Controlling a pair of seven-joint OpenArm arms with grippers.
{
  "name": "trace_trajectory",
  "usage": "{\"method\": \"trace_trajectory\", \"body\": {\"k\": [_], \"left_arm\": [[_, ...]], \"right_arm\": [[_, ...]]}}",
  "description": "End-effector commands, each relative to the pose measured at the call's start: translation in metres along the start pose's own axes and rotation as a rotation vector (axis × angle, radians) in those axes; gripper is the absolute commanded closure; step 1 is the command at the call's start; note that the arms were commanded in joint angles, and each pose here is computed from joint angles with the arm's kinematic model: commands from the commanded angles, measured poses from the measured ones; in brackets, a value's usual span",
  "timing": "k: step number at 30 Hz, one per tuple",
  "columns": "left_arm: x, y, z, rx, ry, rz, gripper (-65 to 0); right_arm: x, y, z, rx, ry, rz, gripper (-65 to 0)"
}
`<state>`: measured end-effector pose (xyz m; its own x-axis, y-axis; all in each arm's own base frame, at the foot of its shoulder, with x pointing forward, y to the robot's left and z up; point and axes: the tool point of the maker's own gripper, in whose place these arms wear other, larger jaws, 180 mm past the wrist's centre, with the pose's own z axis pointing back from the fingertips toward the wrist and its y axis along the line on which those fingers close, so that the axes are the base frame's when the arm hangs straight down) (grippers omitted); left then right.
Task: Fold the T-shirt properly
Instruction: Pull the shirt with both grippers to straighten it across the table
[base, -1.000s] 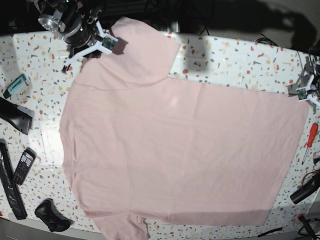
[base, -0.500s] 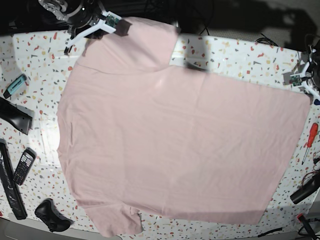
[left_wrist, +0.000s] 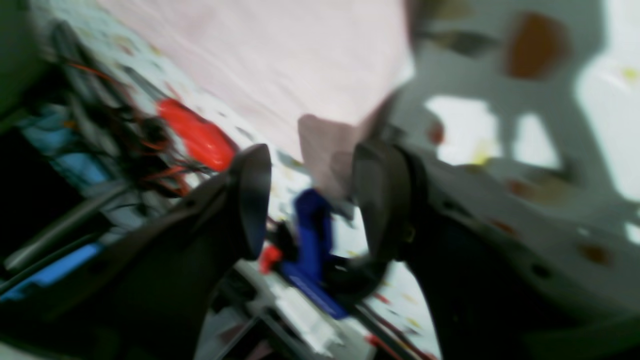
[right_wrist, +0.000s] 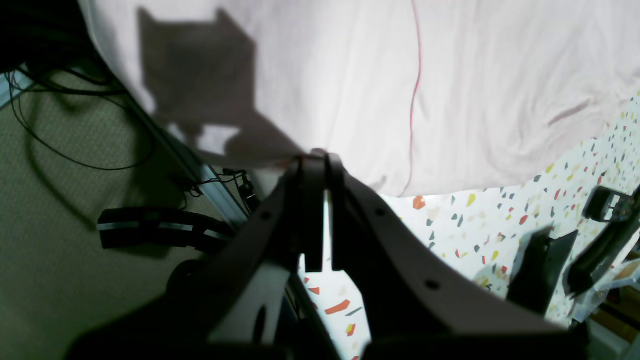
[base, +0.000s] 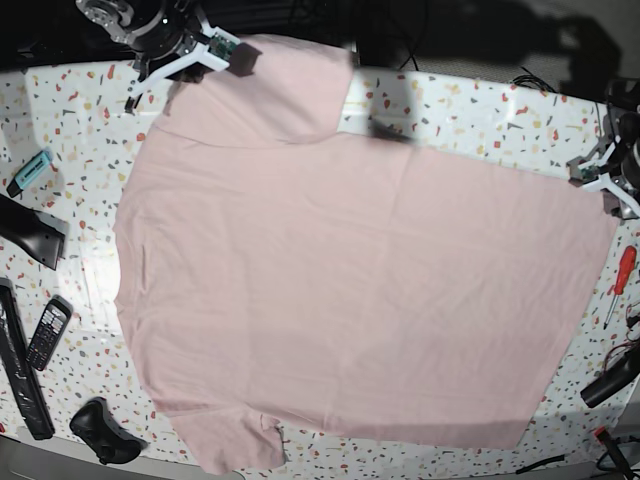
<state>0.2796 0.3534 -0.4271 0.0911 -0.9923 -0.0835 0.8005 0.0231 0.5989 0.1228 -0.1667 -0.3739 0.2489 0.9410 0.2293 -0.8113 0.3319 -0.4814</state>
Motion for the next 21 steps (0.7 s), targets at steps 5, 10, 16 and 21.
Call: {"method": "trace_trajectory", "body": {"k": [5,10,16,21], "left_arm": [[0.004,0.01,-0.014,0.043,-0.011,0.001,-29.6],[-0.001,0.021,-0.022,0.051,-0.014,0.03,-29.1],[0.007,0.01,-0.02,-0.094,-0.049,0.019,-28.9],[0.006,0.01,-0.002,-0.177,-0.091,0.029,-24.8]], "right_arm": [[0.003,-0.005,0.004,-0.018,-0.015,0.003,0.0],[0.003,-0.005,0.004,-0.018,-0.015,0.002,0.0],[0.0,-0.005,0.004,-0.017,0.001,0.002,0.0],[0.001,-0.005,0.003,-0.018,0.0,0.002,0.0]]}}
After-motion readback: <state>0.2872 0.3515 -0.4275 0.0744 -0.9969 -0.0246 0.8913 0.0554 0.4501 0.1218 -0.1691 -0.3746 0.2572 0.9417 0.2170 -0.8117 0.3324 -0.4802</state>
